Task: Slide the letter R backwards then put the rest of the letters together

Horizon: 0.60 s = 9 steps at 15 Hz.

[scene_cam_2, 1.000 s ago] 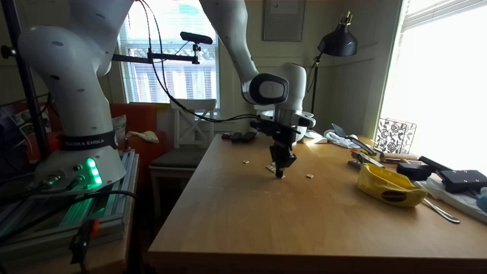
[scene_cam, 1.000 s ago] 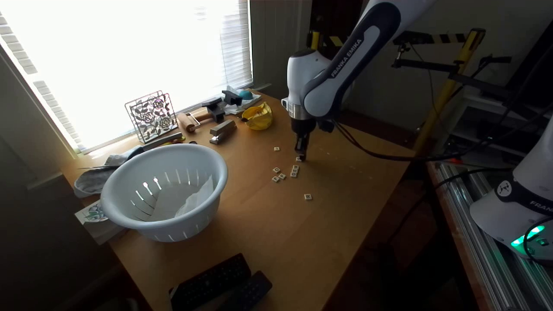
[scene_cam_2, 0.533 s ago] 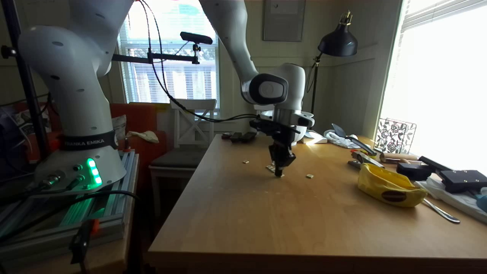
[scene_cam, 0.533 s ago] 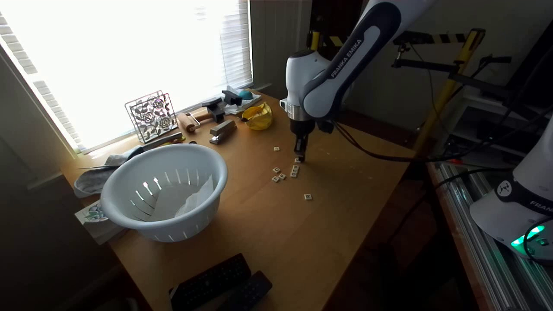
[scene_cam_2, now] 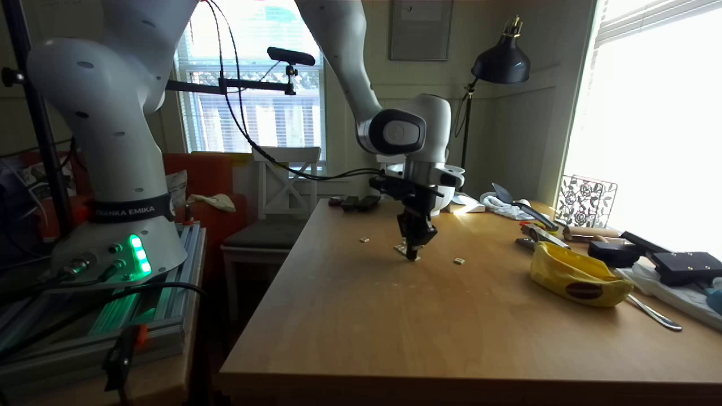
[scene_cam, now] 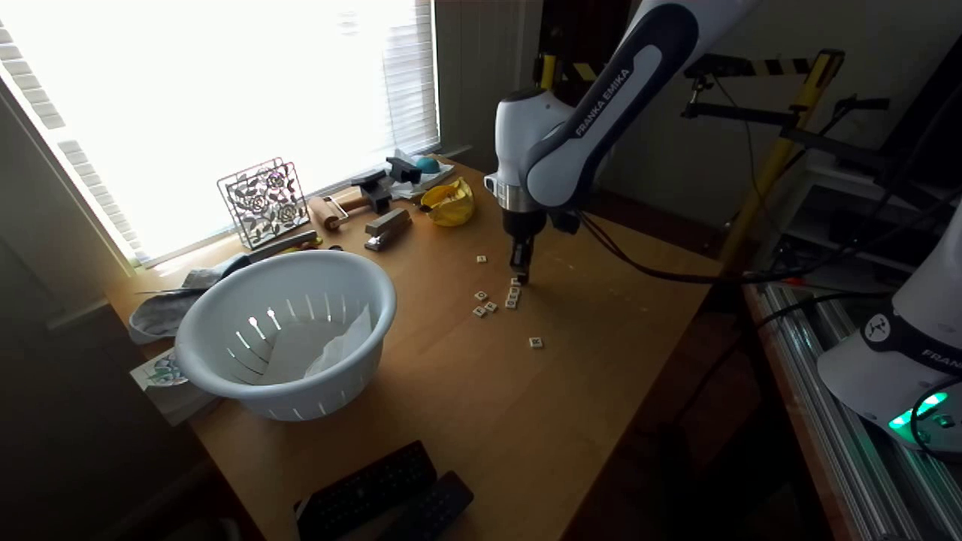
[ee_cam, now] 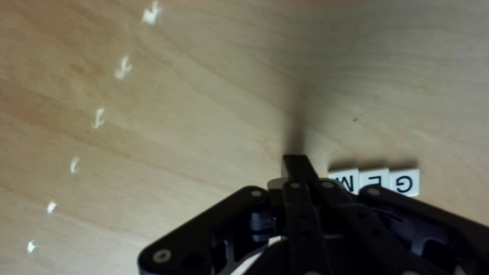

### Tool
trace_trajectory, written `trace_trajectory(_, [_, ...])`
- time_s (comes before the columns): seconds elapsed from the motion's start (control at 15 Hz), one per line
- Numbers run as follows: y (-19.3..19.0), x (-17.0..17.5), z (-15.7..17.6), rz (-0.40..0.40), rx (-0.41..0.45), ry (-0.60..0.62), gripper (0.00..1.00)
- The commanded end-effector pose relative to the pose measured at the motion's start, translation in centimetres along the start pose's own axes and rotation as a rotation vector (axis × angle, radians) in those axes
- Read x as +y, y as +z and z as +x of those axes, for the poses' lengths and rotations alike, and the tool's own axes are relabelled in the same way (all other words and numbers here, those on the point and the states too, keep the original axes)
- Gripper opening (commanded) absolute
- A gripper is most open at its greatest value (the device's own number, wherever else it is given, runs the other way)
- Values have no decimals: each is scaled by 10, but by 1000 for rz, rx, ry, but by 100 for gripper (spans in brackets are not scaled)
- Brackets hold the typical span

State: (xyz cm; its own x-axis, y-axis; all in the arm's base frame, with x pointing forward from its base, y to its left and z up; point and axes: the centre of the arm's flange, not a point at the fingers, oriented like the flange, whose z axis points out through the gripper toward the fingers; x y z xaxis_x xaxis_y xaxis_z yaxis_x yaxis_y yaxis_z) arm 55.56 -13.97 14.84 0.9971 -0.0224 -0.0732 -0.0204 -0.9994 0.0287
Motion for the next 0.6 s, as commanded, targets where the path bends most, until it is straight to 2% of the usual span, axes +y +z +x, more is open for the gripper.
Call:
trace_trajectory(0.0, [7,-6,-1,1,-24,-23,0])
trace_trajectory(0.53, [6,-12,-2,1,-32,-37,0])
